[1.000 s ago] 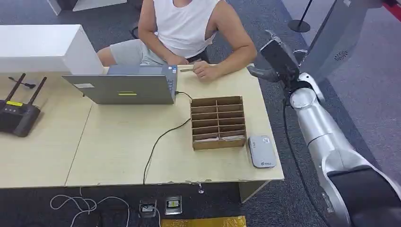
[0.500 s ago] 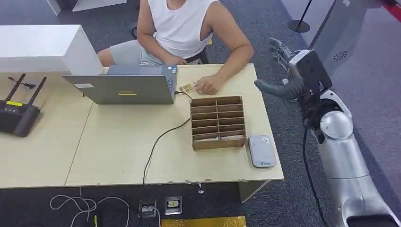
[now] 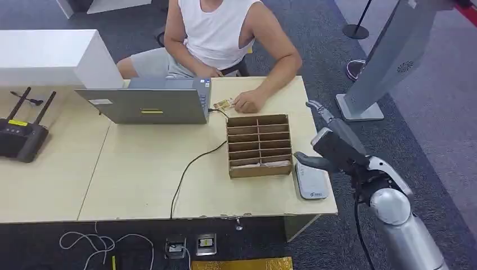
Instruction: Pass the card to the sensor for recognition and then transmit it.
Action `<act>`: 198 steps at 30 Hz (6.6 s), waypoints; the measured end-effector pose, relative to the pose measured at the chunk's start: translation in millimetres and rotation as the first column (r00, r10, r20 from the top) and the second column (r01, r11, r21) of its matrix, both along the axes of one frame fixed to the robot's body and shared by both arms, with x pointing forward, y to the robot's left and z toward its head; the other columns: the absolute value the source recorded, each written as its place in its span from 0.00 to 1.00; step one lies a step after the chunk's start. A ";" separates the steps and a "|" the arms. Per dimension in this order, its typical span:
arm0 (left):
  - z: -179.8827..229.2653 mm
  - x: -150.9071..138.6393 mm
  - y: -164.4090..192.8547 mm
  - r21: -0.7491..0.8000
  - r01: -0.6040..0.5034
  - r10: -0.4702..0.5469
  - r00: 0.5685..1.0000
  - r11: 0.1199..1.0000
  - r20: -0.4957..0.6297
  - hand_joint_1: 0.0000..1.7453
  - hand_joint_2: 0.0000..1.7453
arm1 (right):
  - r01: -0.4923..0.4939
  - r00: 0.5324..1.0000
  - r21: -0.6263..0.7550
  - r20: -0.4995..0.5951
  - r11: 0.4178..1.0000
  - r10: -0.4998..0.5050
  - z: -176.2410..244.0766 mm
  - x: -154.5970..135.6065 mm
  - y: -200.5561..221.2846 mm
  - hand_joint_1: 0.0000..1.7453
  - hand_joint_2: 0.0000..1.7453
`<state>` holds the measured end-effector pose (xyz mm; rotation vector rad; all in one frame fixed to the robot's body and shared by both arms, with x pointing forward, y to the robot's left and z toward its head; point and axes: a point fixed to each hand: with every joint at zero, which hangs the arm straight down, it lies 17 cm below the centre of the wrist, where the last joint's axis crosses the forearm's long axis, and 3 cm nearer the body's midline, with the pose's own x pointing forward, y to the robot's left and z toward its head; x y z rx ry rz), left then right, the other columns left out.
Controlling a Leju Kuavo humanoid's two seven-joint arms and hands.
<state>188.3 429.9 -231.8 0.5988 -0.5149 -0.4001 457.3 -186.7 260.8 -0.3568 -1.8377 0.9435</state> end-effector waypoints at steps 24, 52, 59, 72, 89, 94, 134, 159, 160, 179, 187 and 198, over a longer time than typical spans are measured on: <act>-2.6 -5.4 1.3 0.006 -0.026 0.026 0.999 1.000 -0.030 0.00 1.00 | 0.072 0.990 -0.502 0.141 0.862 0.000 -91.6 -54.8 21.1 0.00 1.00; -3.4 -3.1 -7.3 -0.005 -0.011 0.011 1.000 1.000 -0.024 0.00 1.00 | 0.159 0.964 -0.499 0.265 0.852 -0.024 -113.2 -15.4 46.0 0.00 1.00; -3.6 -2.6 -8.4 -0.009 -0.003 0.003 1.000 1.000 -0.024 0.00 1.00 | 0.149 0.970 -0.483 0.241 0.863 -0.032 -122.1 0.3 54.7 0.00 1.00; -3.8 -2.2 -9.6 -0.012 0.000 -0.001 1.000 1.000 -0.025 0.00 1.00 | 0.133 0.979 -0.473 0.198 0.871 -0.042 -134.0 18.9 67.1 0.00 1.00; -3.1 -1.4 -8.6 -0.003 0.008 -0.008 1.000 1.000 -0.024 0.00 1.00 | 0.148 0.967 -0.354 0.248 0.924 -0.060 -118.1 24.5 66.9 0.00 1.00; -2.3 0.7 -8.1 -0.001 0.008 -0.008 1.000 1.000 -0.020 0.00 1.00 | 0.141 0.967 -0.336 0.248 0.931 -0.057 -113.7 26.7 73.2 0.00 1.00; -1.2 -0.1 -2.1 0.010 0.005 -0.005 1.000 1.000 -0.021 0.00 1.00 | 0.148 0.980 -0.321 0.172 0.936 -0.096 -134.5 13.7 62.2 0.00 1.00; 1.4 5.3 3.3 0.019 0.011 -0.011 1.000 1.000 -0.016 0.00 1.00 | 0.097 0.995 -0.386 0.071 0.918 -0.075 -154.4 12.9 67.0 1.00 1.00; 1.5 5.3 3.4 0.020 0.011 -0.011 1.000 1.000 -0.016 0.00 1.00 | 0.095 0.995 -0.387 0.070 0.917 -0.074 -154.4 13.2 67.1 1.00 1.00; 1.5 6.2 1.6 0.019 0.012 -0.012 1.000 1.000 -0.014 0.00 1.00 | 0.111 0.988 -0.363 0.141 0.925 -0.063 -131.8 21.4 68.2 1.00 1.00; 3.2 12.0 -0.1 0.022 0.021 -0.021 1.000 1.000 -0.007 0.00 1.00 | 0.190 0.913 -0.266 0.403 0.945 -0.070 5.3 75.1 52.0 1.00 1.00; 4.6 20.8 -7.6 0.011 0.025 -0.025 1.000 1.000 0.006 0.00 1.00 | 0.252 0.817 -0.180 0.567 0.951 -0.109 103.7 94.7 30.3 1.00 1.00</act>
